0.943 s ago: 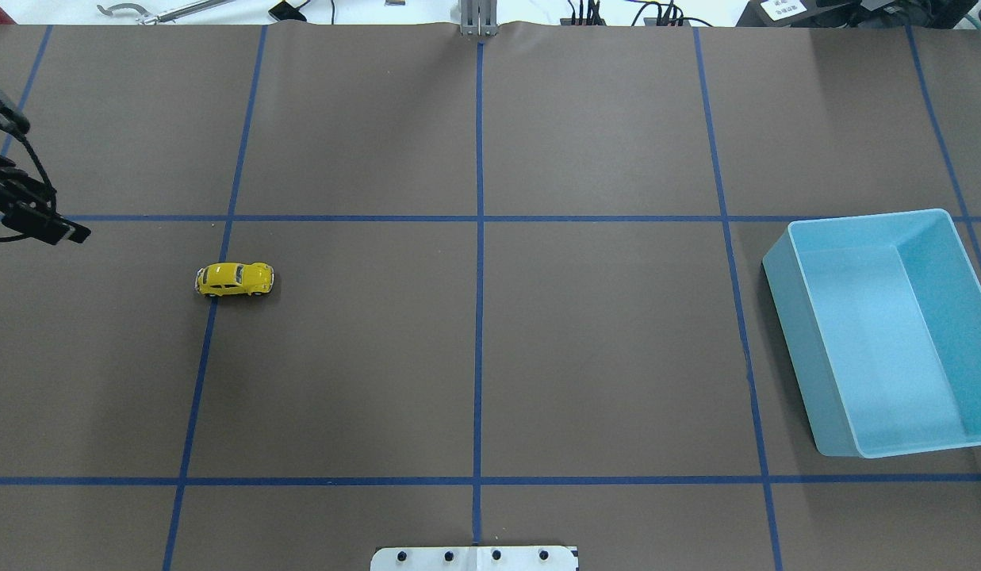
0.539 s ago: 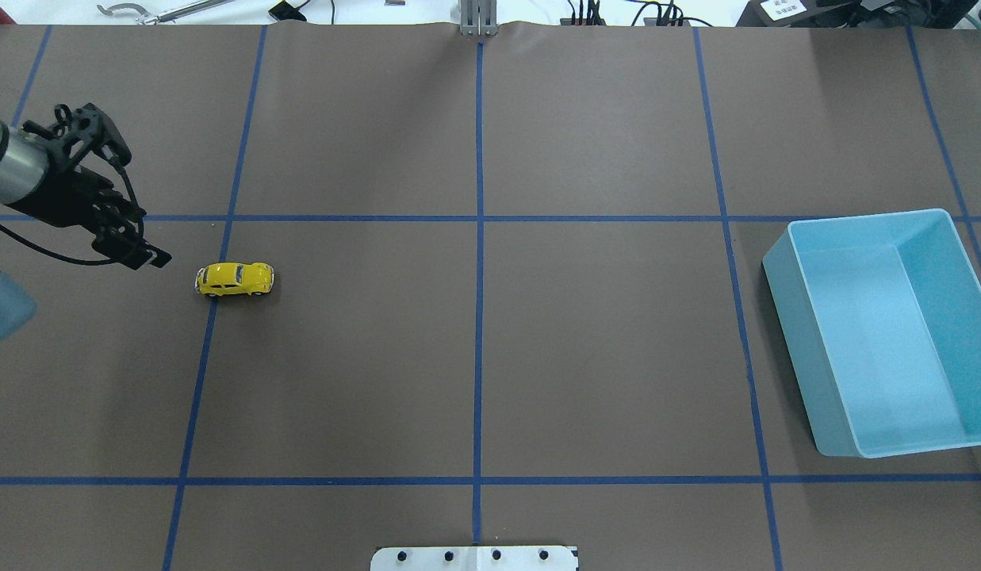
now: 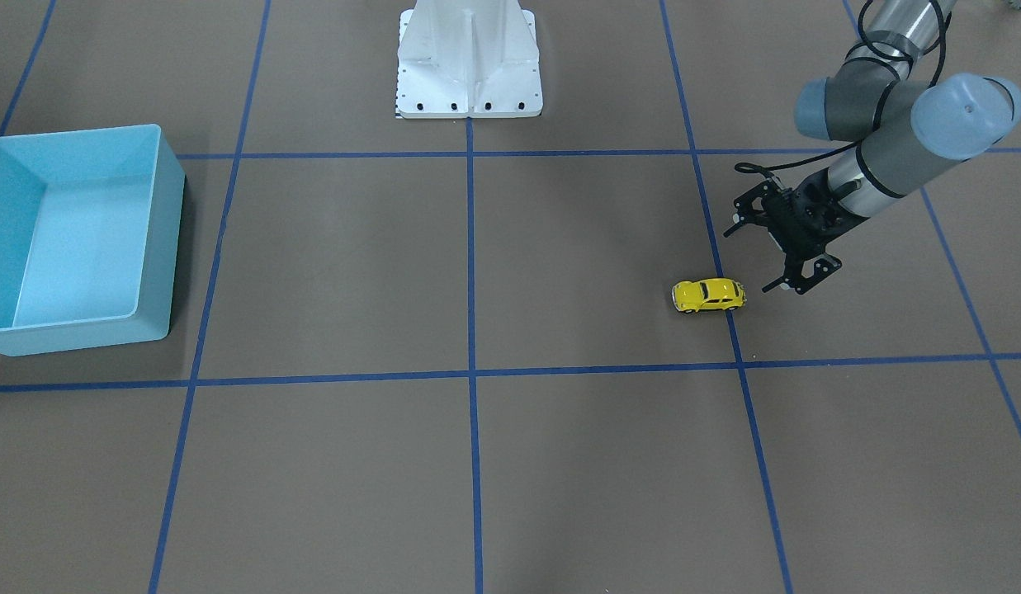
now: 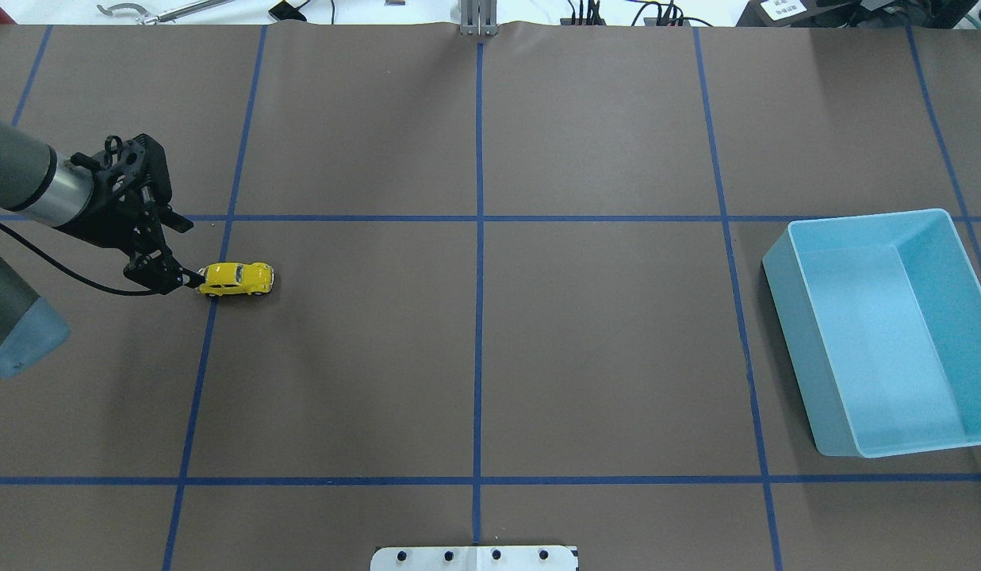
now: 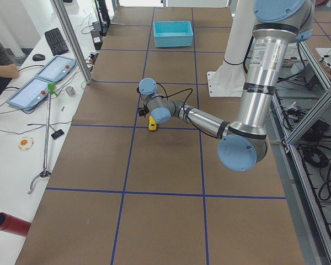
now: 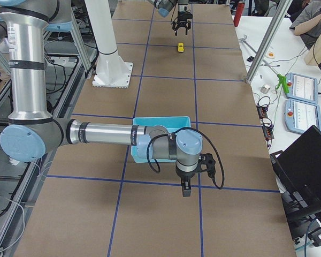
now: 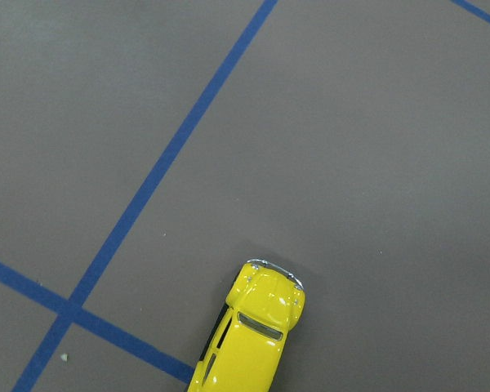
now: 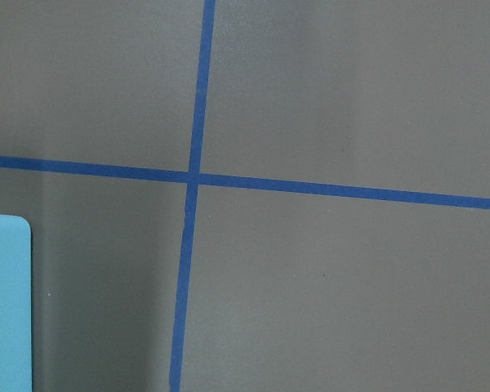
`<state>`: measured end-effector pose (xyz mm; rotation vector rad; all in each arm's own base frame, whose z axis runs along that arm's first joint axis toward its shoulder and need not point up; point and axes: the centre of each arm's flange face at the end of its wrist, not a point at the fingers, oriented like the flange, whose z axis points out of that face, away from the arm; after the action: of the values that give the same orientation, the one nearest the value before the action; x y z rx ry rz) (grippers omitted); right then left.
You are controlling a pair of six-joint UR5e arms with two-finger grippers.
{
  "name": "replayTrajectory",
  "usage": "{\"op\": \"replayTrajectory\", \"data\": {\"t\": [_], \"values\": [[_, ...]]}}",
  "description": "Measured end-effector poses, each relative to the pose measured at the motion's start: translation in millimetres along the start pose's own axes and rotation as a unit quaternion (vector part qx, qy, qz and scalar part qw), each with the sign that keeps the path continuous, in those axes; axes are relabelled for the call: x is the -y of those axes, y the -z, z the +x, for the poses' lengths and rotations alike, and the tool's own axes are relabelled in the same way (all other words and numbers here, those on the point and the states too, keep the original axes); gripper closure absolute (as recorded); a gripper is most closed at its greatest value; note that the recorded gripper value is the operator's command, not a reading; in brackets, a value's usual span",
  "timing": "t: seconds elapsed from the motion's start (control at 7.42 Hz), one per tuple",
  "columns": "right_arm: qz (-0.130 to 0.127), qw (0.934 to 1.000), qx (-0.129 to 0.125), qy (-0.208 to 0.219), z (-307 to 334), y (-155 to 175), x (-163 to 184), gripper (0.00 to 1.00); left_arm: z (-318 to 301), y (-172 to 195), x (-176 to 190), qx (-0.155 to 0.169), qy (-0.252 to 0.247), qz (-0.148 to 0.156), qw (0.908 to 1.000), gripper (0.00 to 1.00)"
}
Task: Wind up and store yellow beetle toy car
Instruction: 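Move the left gripper down onto the yellow beetle toy car, then press the left gripper on the car roof and roll it along the table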
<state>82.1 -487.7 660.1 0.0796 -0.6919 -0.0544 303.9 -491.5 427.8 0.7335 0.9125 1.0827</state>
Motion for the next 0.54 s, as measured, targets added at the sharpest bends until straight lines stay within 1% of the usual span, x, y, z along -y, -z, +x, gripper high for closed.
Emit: {"op": "replayTrajectory", "data": {"t": [0.13, 0.27, 0.4, 0.54], "values": [[0.0, 1.0, 0.0, 0.0, -0.2, 0.2, 0.1, 0.0, 4.7, -6.8, 3.1, 0.016, -0.058, -0.005, 0.9982, 0.0], [0.0, 1.0, 0.0, 0.0, -0.3, 0.4, 0.1, 0.0, 8.5, -10.0, 5.1, 0.023, -0.115, -0.009, 0.9931, 0.0], [0.0, 1.0, 0.0, 0.0, -0.4, 0.4, 0.1, 0.0, 9.5, -12.0, 0.5, 0.022, -0.16, -0.02, 0.9867, 0.0], [0.0, 1.0, 0.0, 0.0, -0.3, 0.4, -0.1, 0.0, 9.1, -15.0, -9.7, 0.016, -0.18, -0.034, 0.9829, 0.0]]}}
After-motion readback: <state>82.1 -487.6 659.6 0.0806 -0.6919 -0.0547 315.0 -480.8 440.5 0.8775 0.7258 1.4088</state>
